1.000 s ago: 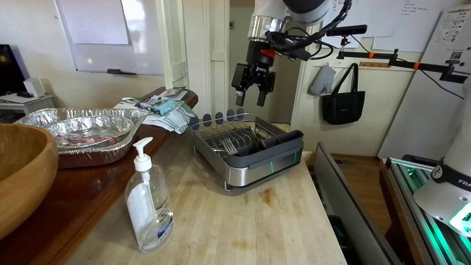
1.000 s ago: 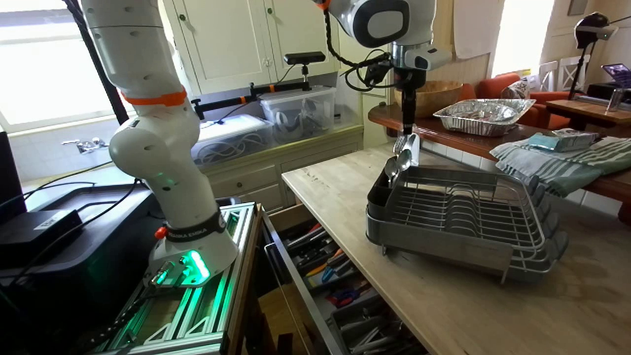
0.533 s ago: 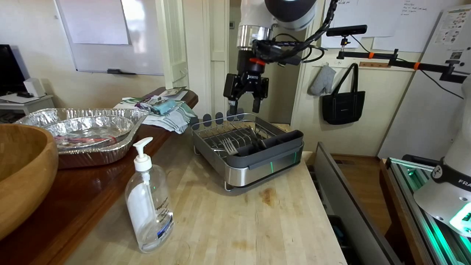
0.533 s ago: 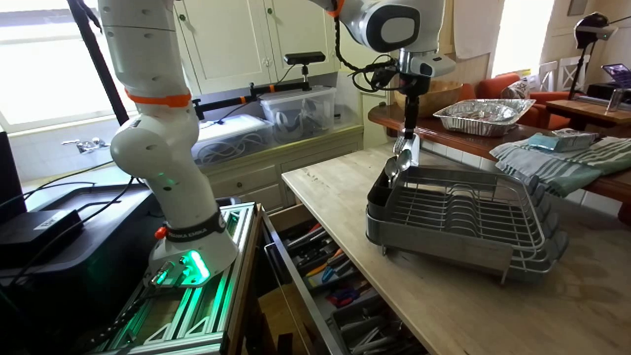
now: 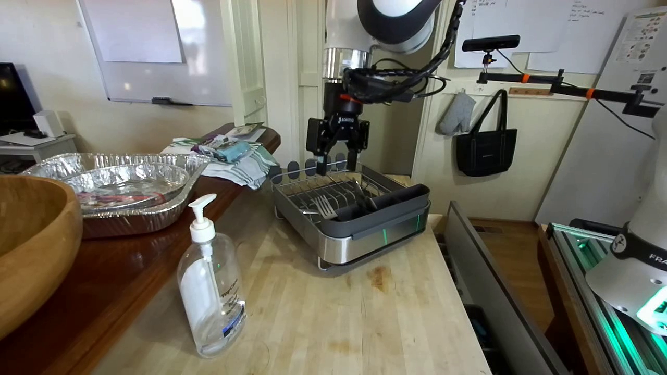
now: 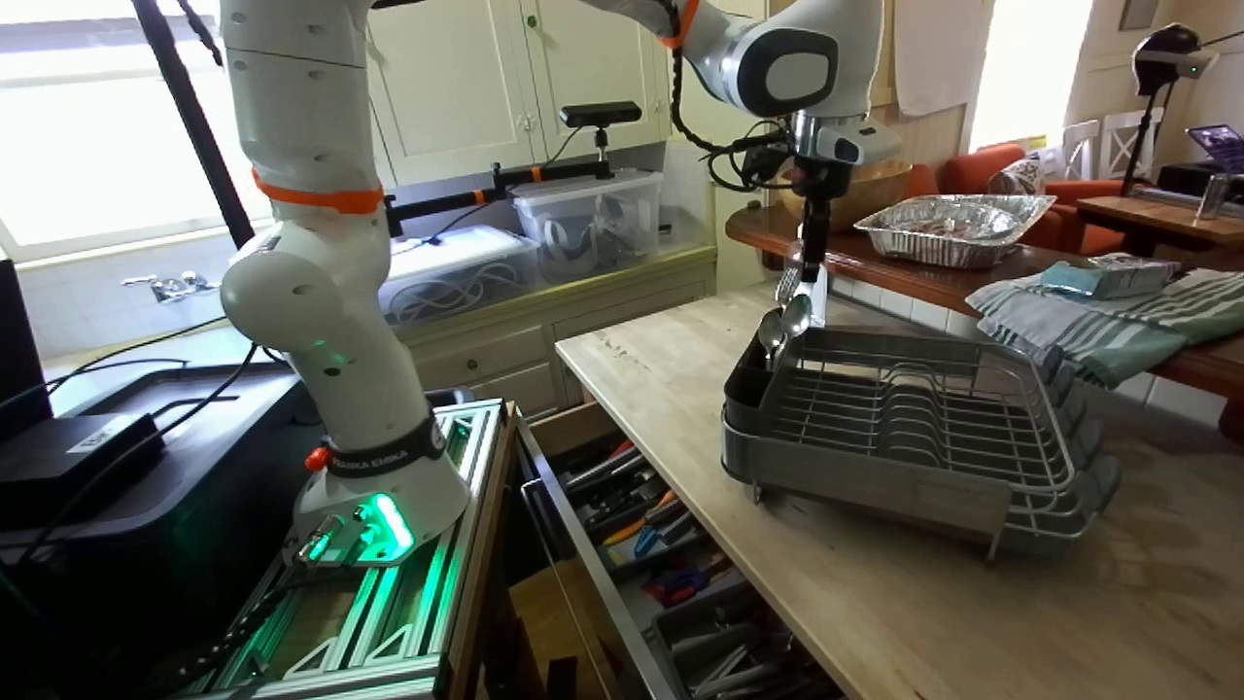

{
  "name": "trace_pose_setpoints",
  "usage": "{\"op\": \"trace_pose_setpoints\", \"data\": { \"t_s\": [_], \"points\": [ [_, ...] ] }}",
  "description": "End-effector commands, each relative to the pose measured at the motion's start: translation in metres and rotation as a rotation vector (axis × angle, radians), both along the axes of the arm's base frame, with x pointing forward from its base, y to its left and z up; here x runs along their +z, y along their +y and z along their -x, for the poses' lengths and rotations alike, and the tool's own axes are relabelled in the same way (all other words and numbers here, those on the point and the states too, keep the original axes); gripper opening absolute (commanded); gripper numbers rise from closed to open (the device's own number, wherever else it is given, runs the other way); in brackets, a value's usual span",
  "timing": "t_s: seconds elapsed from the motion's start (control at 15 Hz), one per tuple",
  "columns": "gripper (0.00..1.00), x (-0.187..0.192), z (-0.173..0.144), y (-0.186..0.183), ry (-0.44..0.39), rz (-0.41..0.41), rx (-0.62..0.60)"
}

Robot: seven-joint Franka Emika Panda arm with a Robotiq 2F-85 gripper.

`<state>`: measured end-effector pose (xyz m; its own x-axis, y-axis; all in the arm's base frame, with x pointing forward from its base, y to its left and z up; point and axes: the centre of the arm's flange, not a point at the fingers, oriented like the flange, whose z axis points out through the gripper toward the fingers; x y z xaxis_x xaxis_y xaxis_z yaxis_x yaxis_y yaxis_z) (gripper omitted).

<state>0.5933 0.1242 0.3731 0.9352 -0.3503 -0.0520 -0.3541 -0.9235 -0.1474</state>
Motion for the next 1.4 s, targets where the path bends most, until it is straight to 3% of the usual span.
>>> {"op": "trace_pose_setpoints", "data": {
  "t_s": [0.0,0.47,1.33],
  "points": [
    [0.56,-0.007,-0.012,0.005,0.03,0.021,-0.001],
    [0.03,-0.007,-0.015,0.008,0.032,0.033,0.012],
    [0.02,0.053,0.019,0.0,0.041,0.093,0.065]
  ]
}}
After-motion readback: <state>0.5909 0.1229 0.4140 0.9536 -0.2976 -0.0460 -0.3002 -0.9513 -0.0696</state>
